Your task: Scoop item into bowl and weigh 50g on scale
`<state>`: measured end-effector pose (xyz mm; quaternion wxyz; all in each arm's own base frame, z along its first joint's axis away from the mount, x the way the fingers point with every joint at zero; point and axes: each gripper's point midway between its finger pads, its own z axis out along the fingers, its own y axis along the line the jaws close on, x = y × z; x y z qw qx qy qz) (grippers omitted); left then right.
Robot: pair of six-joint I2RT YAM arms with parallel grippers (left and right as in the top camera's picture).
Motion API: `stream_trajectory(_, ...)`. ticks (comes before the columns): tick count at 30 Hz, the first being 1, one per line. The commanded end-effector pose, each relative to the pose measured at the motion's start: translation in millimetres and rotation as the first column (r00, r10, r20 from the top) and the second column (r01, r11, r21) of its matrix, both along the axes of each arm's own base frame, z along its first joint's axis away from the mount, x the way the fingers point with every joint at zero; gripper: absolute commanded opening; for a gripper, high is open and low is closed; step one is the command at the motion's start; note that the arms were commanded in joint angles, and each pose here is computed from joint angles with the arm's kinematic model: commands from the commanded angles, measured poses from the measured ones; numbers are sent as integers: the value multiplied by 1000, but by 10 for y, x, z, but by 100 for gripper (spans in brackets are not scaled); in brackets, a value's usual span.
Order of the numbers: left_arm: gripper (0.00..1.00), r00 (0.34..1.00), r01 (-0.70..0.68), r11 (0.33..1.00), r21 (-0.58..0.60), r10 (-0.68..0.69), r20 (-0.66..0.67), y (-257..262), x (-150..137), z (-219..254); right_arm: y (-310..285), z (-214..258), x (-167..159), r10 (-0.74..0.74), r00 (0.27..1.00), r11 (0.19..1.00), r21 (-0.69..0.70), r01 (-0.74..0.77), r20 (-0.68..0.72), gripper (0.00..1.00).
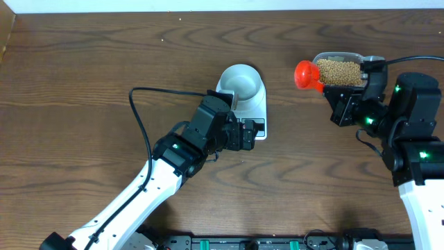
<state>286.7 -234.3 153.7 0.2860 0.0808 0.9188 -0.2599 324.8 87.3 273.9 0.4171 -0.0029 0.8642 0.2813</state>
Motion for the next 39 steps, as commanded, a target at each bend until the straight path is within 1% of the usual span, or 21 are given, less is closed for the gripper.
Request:
stream_trajectory(1,98,997,32,999,14,-33,70,-70,126,242,-28,94,12,-3,1000,1000,-5,3,31,1)
stream_trajectory(6,89,997,57,998,-9,-56,50,-165,140,241,-58,97,31,-16,999,1000,-16,17,38,1)
stream_trajectory(7,88,999,45,999,-20,-44,26,-187,133,204,-68,92,34,-22,999,1000,-20,22,37,1)
stream_trajectory(10,88,998,58,998,-20,-58,13,-264,103,149,-69,93,35,-22,999,1000,-21,23,38,1)
stream_trajectory(12,87,996,88,996,-17,-88,0,-410,60,52,-74,89,37,-25,999,999,-22,26,37,1)
stream_trajectory(18,87,993,95,995,4,-95,-70,-527,39,-246,-74,71,25,-25,999,999,-22,25,28,1)
stream_trajectory(33,85,990,93,995,32,-89,-111,-622,151,-636,-73,49,11,-25,1000,999,-23,25,16,1)
stream_trajectory(39,84,991,93,995,28,-89,-105,-654,194,-686,-73,49,11,-25,1000,999,-23,25,16,1)
